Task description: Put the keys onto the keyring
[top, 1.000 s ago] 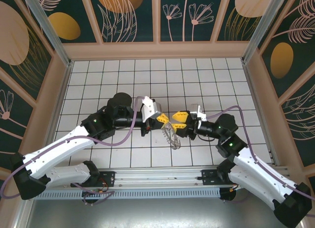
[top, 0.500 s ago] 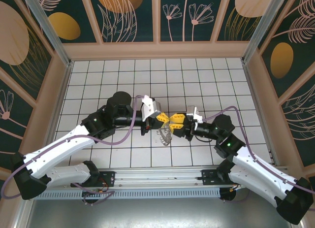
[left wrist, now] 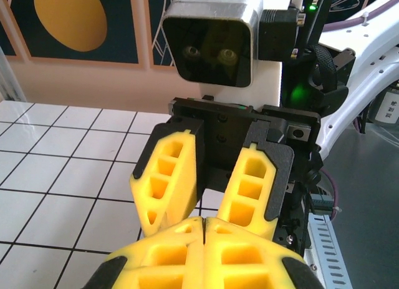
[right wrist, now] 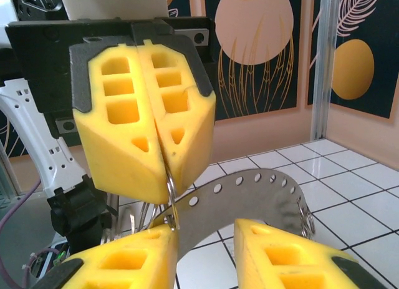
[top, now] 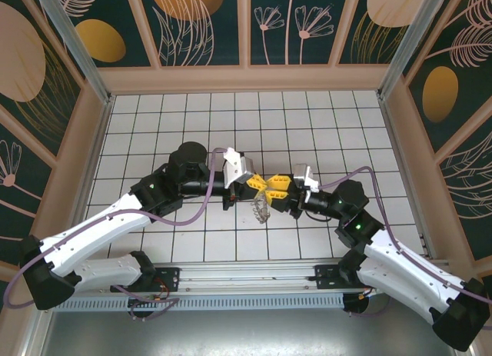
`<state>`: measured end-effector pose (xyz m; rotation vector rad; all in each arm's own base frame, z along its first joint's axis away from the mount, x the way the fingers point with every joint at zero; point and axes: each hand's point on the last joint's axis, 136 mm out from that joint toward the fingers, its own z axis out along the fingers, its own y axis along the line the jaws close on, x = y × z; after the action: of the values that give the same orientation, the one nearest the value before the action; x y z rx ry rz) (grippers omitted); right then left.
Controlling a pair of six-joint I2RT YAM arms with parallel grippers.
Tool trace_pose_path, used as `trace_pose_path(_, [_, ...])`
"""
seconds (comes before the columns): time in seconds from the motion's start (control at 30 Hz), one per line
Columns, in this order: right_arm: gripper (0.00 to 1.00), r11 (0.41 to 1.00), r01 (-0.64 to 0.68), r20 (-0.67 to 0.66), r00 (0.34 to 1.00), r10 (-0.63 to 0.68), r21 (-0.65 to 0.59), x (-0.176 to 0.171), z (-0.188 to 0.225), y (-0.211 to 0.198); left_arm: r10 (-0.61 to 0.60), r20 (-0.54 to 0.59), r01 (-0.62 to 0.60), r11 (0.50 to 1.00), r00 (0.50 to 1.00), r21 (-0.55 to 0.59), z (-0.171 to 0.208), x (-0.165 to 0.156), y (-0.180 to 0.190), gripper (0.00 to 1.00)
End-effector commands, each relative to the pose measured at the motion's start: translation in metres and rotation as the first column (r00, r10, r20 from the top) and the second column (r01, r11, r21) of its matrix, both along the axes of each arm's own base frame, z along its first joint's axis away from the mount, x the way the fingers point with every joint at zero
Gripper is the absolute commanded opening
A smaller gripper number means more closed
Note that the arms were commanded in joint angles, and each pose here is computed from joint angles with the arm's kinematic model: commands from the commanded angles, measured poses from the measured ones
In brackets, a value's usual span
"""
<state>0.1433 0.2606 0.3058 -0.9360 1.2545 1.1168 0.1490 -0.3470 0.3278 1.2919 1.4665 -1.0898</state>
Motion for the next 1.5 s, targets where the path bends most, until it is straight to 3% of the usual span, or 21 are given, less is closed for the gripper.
trace_pose_path(0.0, [0.3, 0.991, -0.026, 0.15, 0.989, 0.006, 0.134, -0.014, 0.052, -0.007, -0.032, -0.019, 0.033, 0.999, 0.999, 0.007, -0.004, -0.004, -0.006, 0.0])
trace_pose_path(0.5, [0.24, 0.983, -0.029, 0.177, 0.984, -0.004, 0.18, -0.019, 0.063, -0.012, -0.042, -0.022, 0.042, 0.999, 0.999, 0.008, -0.007, -0.006, -0.005, 0.0])
trace_pose_path(0.87, [0.31, 0.979, 0.014, 0.173, 0.984, -0.05, 0.204, -0.017, 0.063, -0.02, -0.033, -0.017, 0.033, 0.999, 0.999, -0.016, -0.004, -0.007, -0.001, 0.0])
trace_pose_path(1.47, [0.31, 0.979, 0.004, 0.176, 0.983, -0.041, 0.206, -0.019, 0.061, -0.021, -0.001, 0.001, 0.001, 1.0, 1.0, -0.02, -0.006, 0.001, 0.001, 0.0])
